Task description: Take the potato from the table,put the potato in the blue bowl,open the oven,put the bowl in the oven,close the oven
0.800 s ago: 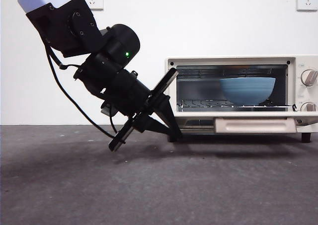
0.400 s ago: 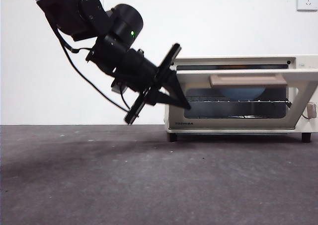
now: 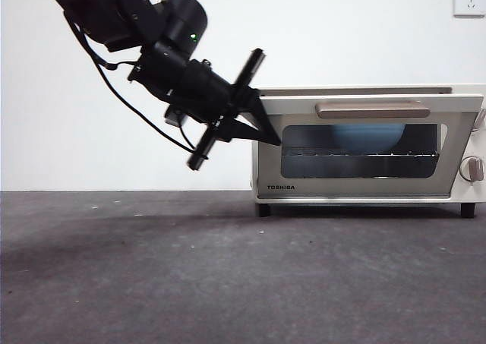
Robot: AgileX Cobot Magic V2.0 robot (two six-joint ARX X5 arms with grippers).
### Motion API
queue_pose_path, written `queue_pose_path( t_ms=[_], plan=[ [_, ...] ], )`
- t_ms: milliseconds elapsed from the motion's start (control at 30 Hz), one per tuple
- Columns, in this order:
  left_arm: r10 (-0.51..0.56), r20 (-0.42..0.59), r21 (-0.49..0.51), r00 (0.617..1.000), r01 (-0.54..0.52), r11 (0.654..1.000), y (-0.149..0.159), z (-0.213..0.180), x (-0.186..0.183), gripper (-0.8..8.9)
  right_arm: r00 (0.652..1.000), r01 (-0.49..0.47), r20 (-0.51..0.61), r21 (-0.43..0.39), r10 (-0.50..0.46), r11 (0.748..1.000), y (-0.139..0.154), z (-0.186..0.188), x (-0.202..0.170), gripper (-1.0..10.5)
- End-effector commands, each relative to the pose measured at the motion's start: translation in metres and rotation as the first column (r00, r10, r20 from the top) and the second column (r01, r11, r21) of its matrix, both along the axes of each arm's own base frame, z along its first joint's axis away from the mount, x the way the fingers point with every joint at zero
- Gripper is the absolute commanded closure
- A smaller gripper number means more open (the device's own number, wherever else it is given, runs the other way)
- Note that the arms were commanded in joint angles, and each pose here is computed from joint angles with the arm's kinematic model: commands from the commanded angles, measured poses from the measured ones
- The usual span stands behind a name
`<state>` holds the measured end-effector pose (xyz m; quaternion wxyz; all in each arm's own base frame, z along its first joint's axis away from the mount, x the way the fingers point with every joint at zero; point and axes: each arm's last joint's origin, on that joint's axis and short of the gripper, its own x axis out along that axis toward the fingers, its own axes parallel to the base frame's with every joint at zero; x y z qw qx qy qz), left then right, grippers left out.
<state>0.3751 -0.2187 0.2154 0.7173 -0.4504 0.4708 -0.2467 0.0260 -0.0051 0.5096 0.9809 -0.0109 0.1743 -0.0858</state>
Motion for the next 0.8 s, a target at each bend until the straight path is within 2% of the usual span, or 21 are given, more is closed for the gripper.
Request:
queue_pose_path(
  t_ms=[33, 233, 500, 667, 800],
  plan=[
    [0.027, 0.016, -0.011, 0.999, -0.027, 1.0, 0.009, 0.004, 0.008, 8.21, 1.0, -0.001, -0.021, -0.007, 0.001, 1.0, 0.0, -0.003, -0.001, 9.5],
    [0.043, 0.047, -0.044, 0.998, -0.041, 0.998, 0.023, 0.018, 0.021, 8.21, 1.0, -0.002, -0.022, -0.007, 0.002, 1.0, 0.0, -0.003, -0.001, 9.5],
    [0.041, 0.114, -0.073, 0.993, -0.033, 0.997, 0.022, 0.041, 0.028, 8.21, 1.0, -0.002, -0.022, -0.007, 0.002, 1.0, 0.0, -0.003, -0.001, 9.5],
    [-0.047, 0.143, -0.106, 0.989, 0.063, 0.992, 0.02, 0.051, 0.028, 8.21, 1.0, -0.001, -0.031, -0.01, 0.001, 1.0, 0.0, -0.004, 0.001, 9.5],
    [-0.168, 0.212, -0.101, 0.963, 0.192, 0.976, 0.02, 0.061, 0.021, 8.2, 0.998, -0.012, -0.057, -0.037, 0.01, 0.999, 0.001, -0.008, 0.005, 9.5]
  ],
)
